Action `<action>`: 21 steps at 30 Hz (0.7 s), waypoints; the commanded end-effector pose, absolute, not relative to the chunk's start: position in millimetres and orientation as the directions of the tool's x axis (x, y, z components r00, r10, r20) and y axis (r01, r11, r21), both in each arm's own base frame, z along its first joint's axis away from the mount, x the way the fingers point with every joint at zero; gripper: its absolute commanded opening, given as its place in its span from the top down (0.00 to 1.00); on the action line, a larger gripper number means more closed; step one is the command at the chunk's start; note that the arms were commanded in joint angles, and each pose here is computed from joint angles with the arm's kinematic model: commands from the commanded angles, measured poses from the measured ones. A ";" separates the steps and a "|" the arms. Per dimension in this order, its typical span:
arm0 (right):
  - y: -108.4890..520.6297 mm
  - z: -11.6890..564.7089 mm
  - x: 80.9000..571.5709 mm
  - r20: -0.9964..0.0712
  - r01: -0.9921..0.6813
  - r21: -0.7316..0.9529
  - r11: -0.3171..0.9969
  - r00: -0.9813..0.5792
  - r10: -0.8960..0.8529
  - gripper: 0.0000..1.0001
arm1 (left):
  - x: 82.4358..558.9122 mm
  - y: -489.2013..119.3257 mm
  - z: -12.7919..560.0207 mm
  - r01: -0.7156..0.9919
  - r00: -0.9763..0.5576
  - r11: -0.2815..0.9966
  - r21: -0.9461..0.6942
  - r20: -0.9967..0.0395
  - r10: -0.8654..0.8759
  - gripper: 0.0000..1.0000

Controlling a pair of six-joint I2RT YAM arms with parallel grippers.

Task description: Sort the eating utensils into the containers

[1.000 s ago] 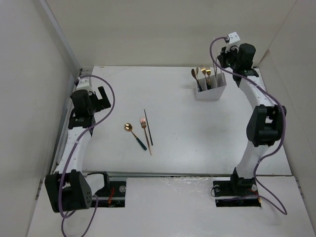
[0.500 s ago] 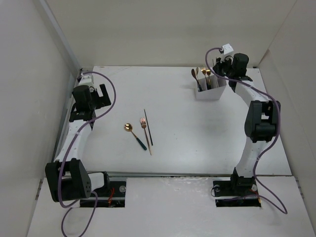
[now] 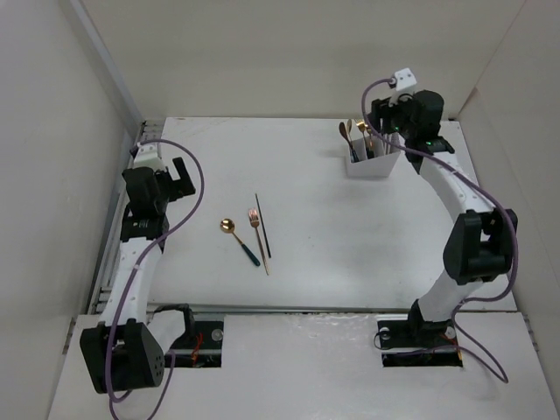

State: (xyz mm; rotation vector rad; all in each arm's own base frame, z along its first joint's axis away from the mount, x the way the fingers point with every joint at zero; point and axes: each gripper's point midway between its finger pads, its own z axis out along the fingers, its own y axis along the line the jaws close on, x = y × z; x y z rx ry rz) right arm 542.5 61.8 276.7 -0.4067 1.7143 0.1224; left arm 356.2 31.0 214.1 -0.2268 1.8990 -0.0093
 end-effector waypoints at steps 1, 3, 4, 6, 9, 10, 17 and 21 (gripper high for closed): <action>148.8 281.6 497.7 -0.962 -0.410 -0.073 0.909 -0.211 -0.173 0.28 | 350.5 33.9 219.9 -0.180 -0.248 0.970 -0.161 -0.947 -0.203 0.00; 219.0 258.6 469.5 -0.934 -0.487 -0.040 0.872 -0.292 -0.207 0.24 | 347.2 32.5 221.9 -0.185 -0.233 0.965 -0.186 -0.946 -0.227 0.00; 242.5 232.7 462.1 -0.904 -0.473 0.021 0.881 -0.385 -0.185 0.24 | 346.0 30.3 216.1 -0.181 -0.244 0.963 -0.198 -0.940 -0.239 0.00; 294.4 212.9 432.5 -0.853 -0.501 0.055 0.864 -0.473 -0.220 0.31 | 343.1 26.0 213.8 -0.166 -0.252 0.963 -0.213 -0.935 -0.250 0.00; 353.9 161.8 396.8 -0.762 -0.553 0.083 0.829 -0.572 -0.305 0.50 | 339.3 23.0 218.8 -0.153 -0.235 0.962 -0.228 -0.937 -0.259 0.00; 370.4 163.3 391.8 -0.761 -0.568 0.093 0.818 -0.570 -0.309 0.55 | 336.6 22.8 226.5 -0.148 -0.212 0.962 -0.229 -0.943 -0.257 0.00; 407.9 104.5 359.6 -0.678 -0.587 0.062 0.807 -0.619 -0.397 0.72 | 323.4 20.7 223.2 -0.150 -0.203 0.957 -0.248 -0.940 -0.276 0.00; 409.0 76.7 349.9 -0.642 -0.593 0.065 0.803 -0.640 -0.421 0.76 | 317.2 20.9 215.6 -0.168 -0.215 0.950 -0.263 -0.931 -0.296 0.00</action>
